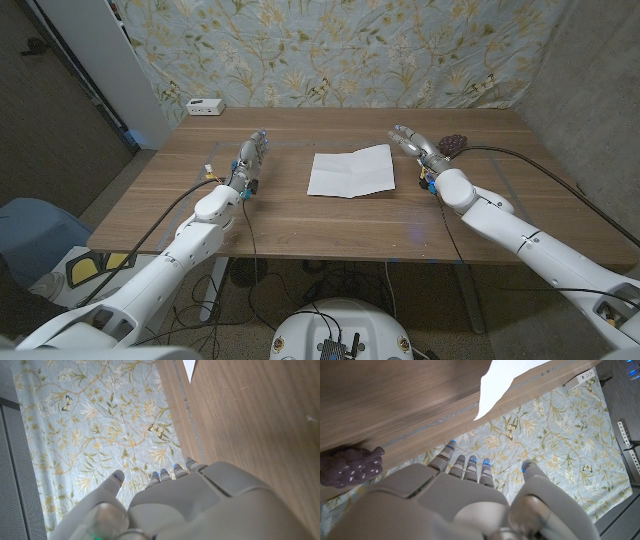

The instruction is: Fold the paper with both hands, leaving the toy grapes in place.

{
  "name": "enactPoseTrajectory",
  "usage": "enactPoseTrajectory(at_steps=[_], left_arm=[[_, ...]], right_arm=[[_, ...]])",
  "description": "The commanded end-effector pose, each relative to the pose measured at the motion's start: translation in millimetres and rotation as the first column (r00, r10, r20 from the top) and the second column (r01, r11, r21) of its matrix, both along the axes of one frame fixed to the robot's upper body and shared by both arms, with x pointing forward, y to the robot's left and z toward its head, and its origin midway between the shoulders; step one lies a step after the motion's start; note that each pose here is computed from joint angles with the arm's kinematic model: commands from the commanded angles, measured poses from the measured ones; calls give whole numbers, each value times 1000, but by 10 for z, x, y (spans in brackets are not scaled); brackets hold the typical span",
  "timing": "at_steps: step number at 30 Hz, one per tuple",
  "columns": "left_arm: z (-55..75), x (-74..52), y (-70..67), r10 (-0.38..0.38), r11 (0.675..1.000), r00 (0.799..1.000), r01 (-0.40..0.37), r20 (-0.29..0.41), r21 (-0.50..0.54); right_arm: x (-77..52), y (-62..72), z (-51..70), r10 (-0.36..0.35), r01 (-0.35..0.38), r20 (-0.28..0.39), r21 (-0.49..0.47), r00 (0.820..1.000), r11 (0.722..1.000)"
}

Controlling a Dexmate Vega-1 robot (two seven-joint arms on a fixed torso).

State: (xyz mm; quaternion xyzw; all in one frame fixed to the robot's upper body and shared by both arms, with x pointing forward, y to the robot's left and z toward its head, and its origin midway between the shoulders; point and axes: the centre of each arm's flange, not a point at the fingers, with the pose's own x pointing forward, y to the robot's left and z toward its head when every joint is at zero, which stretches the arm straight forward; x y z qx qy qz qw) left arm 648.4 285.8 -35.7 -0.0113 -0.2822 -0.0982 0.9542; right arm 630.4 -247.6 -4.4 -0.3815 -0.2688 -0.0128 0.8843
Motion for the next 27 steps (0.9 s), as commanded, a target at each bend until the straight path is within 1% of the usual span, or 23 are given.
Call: enactPoseTrajectory(at_steps=[1,8,18,25,27], left_arm=[[1,56,-29,-14,1000,1000,15,-8,6],[10,94,-32,-21,1000,1000,21,-13,8],[24,134,-18,-20,1000,1000,20,-16,7],[27,151,-14,-20,1000,1000,20,-19,8],[27,154,-15,-20,1000,1000,20,-21,8]], right_arm=[[-51,71,-21,-57,56,-5,-99,998,993],[-47,144,-21,-84,83,-1,-165,996,983],[11,231,-17,-95,91,-6,-223,995,971],[21,303,-18,-92,87,-7,-257,996,962],[16,336,-21,-91,88,2,-278,996,957]])
